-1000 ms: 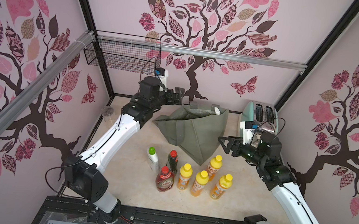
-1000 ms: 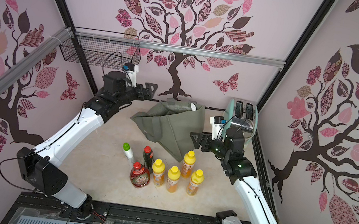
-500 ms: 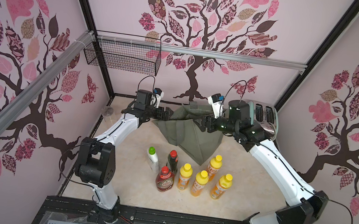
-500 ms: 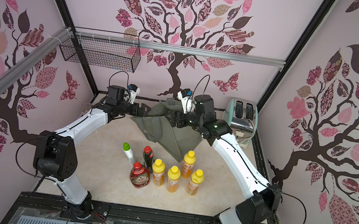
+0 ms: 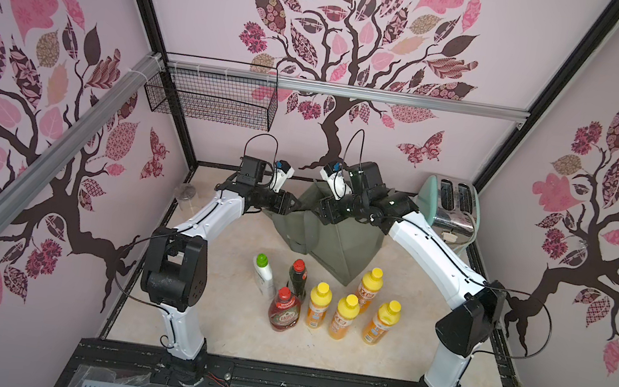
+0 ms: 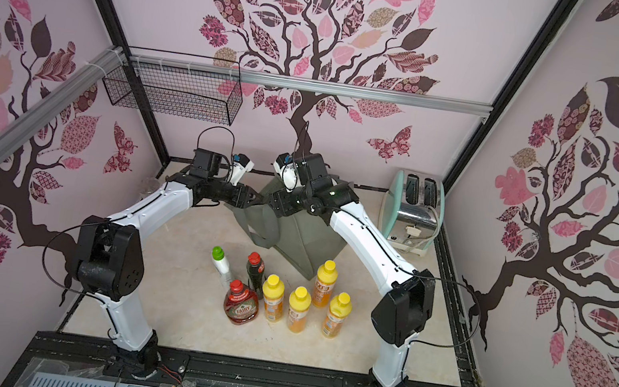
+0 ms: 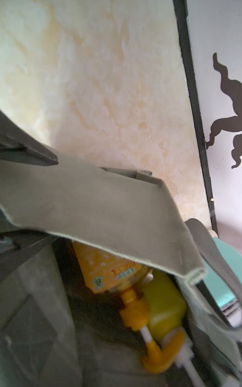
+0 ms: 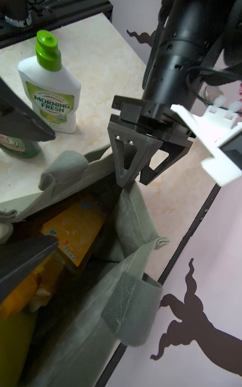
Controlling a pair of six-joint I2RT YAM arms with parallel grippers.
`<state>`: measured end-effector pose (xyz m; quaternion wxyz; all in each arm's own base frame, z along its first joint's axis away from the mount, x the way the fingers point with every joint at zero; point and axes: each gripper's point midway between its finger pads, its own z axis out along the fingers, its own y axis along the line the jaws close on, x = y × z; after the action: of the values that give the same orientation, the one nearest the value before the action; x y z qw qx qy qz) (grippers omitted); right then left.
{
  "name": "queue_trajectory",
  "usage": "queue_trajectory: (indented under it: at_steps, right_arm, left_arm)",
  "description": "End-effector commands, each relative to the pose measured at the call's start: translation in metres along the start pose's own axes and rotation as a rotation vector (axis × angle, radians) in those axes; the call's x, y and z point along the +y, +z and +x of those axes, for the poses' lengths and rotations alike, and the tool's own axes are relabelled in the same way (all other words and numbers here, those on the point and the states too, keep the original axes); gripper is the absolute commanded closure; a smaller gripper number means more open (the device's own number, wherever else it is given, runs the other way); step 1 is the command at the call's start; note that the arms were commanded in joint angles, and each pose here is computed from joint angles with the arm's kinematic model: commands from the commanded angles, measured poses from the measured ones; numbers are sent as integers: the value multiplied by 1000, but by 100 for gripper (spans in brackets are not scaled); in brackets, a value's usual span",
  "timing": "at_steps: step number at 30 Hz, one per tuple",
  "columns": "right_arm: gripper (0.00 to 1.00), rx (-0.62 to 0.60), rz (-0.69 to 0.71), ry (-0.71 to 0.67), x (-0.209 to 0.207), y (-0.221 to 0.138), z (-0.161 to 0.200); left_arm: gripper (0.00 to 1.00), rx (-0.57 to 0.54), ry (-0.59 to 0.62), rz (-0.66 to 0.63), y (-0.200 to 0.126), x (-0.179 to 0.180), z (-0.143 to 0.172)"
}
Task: Pack dish soap into the shopping bag
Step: Adjust the shopping bag at the center of the board.
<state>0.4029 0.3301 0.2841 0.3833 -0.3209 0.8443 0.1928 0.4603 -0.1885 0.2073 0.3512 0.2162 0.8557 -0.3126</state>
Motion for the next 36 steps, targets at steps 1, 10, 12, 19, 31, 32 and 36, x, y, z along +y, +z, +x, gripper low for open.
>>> queue_trajectory:
  at_steps: [1,10,12,19,31,32,36]
  right_arm:
    - [44,97,76,-8,-10,-13,24]
    - [100,169,204,28,-25,-53,86]
    - [100,178,234,34,-29,-63,100]
    - [100,162,329,72,-40,-93,129]
    - [100,93,482,291,-86,-146,168]
    - [100,90,474,295,-85,-146,172]
    - [75,69,415,310,-75,-143,171]
  left_arm:
    - [82,34,23,49,5,-20,1]
    - [100,-19,-26,14,0,-47,-30]
    - [100,-58,-46,27,-10,-56,-40]
    - [100,-222,-132,87,-50,-96,-80]
    - [100,-263,-160,99,-57,-141,-102]
    - [100,-257,-169,88,-55,-139,-99]
    - [94,-222,-192,49,-51,-131,-89]
